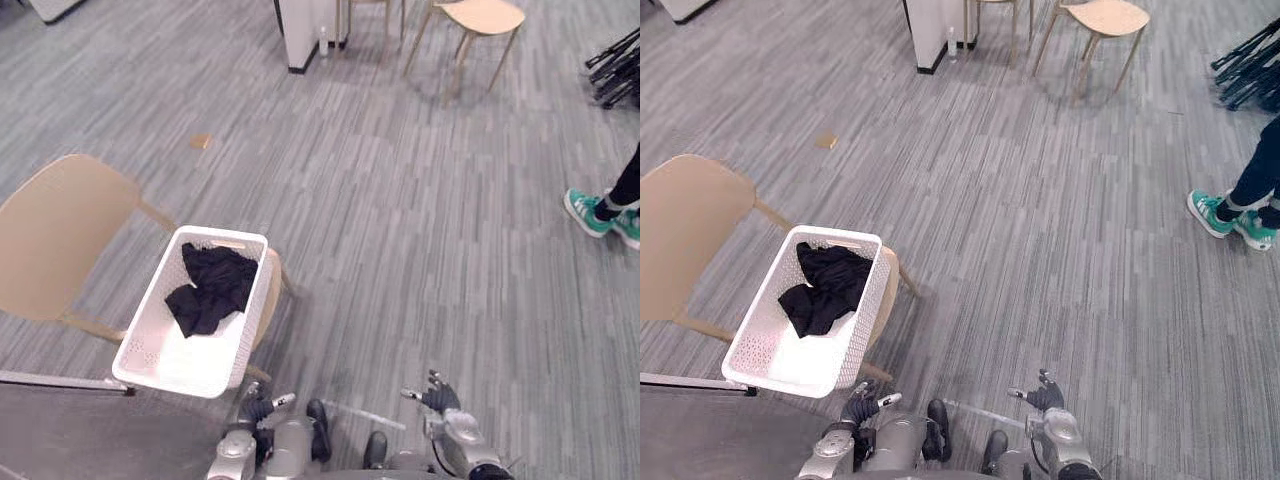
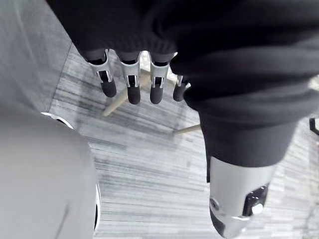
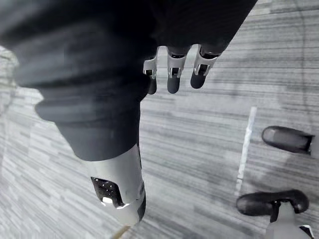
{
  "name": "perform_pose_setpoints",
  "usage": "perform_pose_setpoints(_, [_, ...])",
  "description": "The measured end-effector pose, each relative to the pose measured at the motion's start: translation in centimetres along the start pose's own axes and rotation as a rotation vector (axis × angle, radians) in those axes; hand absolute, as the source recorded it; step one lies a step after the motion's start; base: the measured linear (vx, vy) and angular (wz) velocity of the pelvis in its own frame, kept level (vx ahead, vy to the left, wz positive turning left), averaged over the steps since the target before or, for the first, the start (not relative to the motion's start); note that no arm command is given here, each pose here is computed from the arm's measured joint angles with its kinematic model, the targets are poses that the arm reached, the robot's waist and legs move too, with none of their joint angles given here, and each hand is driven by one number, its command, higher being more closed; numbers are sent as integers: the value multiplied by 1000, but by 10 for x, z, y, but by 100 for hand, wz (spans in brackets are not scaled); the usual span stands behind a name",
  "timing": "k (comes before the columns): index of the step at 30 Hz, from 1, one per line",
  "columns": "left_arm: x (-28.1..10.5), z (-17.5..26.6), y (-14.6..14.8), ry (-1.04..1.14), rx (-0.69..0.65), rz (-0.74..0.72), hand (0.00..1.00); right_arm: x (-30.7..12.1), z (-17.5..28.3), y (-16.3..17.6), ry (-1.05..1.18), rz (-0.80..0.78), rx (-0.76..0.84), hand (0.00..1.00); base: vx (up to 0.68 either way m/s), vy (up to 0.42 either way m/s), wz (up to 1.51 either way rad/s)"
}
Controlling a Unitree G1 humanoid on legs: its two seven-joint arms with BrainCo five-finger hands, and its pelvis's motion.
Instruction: Pick up the laundry basket with both hands and put the clothes into the washing machine.
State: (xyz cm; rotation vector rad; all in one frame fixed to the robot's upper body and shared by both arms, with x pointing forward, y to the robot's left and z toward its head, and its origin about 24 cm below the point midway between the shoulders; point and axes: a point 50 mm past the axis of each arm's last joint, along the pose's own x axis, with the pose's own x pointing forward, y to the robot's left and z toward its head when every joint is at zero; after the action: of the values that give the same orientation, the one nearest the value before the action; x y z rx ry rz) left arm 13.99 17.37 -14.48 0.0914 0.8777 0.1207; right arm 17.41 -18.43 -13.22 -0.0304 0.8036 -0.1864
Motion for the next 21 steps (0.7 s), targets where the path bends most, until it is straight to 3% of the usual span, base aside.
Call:
perform_pose_setpoints(8, [1, 3, -1, 1, 40, -11, 0, -6, -14, 1, 26, 0, 0, 0, 462, 25, 172])
perform_pose_setpoints(15, [3, 24, -41, -53, -25, -76, 0, -13, -11, -14, -32, -77, 121, 0, 374, -332, 239])
perform_pose_setpoints(21, [0, 19, -37, -48, -46, -45, 0, -14, 2, -27, -105, -156, 200, 0, 141, -283, 193])
